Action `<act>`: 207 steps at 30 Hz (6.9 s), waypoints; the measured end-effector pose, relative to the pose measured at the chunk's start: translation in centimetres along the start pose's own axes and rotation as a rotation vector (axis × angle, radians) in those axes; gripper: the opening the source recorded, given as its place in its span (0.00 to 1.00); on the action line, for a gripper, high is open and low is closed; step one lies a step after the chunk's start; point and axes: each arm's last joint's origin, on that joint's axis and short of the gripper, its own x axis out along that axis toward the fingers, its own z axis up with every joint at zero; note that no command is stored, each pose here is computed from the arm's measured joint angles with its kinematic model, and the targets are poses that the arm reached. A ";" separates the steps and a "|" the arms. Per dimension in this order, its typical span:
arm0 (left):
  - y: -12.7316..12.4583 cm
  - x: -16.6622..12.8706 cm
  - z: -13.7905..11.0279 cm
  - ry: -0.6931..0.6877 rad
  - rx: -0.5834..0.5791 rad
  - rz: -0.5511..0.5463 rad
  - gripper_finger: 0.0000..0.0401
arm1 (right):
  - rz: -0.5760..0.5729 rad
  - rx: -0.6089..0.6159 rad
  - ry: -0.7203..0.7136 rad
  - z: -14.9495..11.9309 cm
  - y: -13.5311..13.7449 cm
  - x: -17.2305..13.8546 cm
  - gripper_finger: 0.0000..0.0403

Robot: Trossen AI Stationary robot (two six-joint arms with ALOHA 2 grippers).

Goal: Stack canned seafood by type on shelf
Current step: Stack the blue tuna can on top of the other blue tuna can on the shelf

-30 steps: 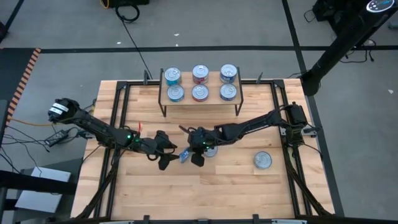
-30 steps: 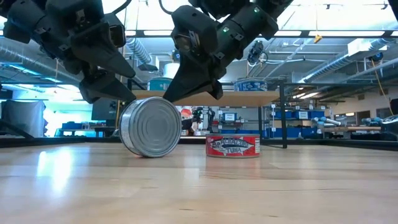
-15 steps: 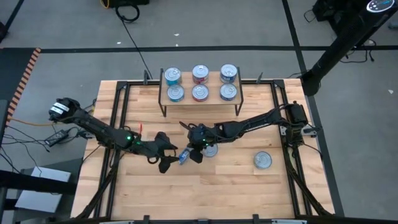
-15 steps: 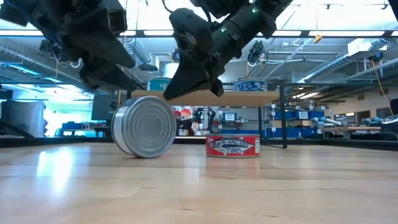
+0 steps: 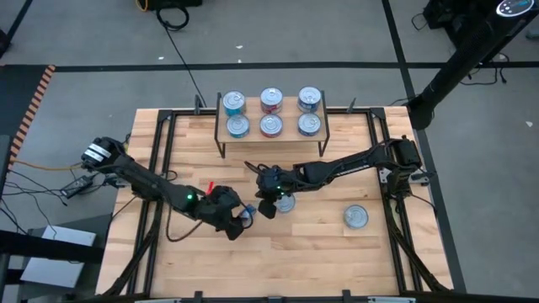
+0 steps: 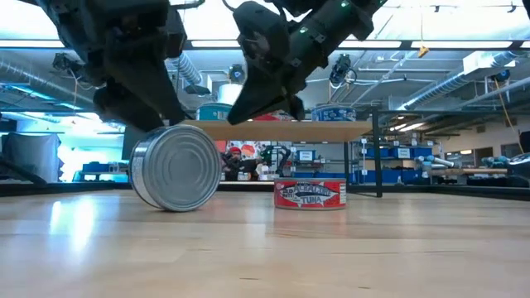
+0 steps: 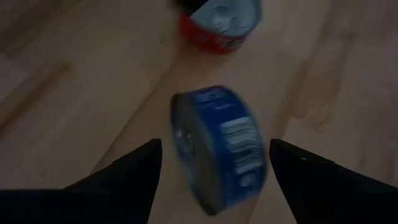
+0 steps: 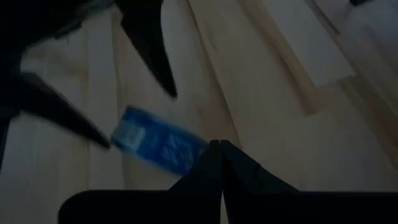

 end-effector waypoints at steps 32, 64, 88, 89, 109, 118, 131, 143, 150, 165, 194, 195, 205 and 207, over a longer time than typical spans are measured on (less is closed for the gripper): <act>-1.4 0.6 1.9 -0.006 -0.143 -0.050 0.11 | 0.031 -0.384 0.024 3.5 -3.3 -11.1 0.02; 1.2 3.4 1.0 -0.113 0.005 -0.174 0.01 | 0.218 -0.238 0.075 -1.9 -0.5 -9.0 0.02; 7.6 4.8 -2.3 -0.304 0.127 -0.314 0.00 | -0.007 -0.129 -0.042 -7.6 6.3 -4.9 0.02; 7.3 5.0 -2.0 -0.313 0.133 -0.317 0.00 | 0.001 -0.147 -0.045 -7.9 6.5 -4.3 0.02; 7.0 9.5 -2.9 -0.310 0.085 -0.368 0.00 | 0.079 -0.088 0.033 -13.2 6.8 4.3 0.02; 7.0 9.5 -3.0 -0.310 0.087 -0.366 0.00 | 0.061 -0.004 -0.034 -11.5 5.8 4.3 0.02; 7.1 9.5 -3.0 -0.300 0.093 -0.367 0.00 | 0.099 0.060 -0.131 -9.5 6.3 2.8 0.02; 6.7 9.3 -3.0 -0.284 0.097 -0.453 0.00 | 0.064 0.167 -0.235 -7.9 6.0 2.0 0.02; 6.7 9.3 -3.0 -0.284 0.097 -0.452 0.00 | 0.064 0.161 -0.238 -7.7 5.7 2.1 0.02; 6.7 9.3 -2.9 -0.280 0.057 -0.460 0.00 | 0.079 0.132 -0.240 -6.9 5.0 2.0 0.04; 7.7 8.5 -3.6 -0.323 -0.011 -0.479 0.00 | 0.067 -0.146 -0.165 -5.7 4.8 -1.2 0.46; 7.7 8.5 -3.6 -0.323 -0.011 -0.474 0.00 | 0.057 -0.169 -0.151 -5.8 4.7 -1.2 0.47; 7.9 8.6 -3.8 -0.321 0.014 -0.425 0.00 | 0.015 -0.278 -0.108 -5.5 4.5 -1.0 0.60; 7.9 8.7 -3.8 -0.321 0.015 -0.423 0.00 | 0.022 -0.314 -0.119 -4.7 4.7 -0.9 0.61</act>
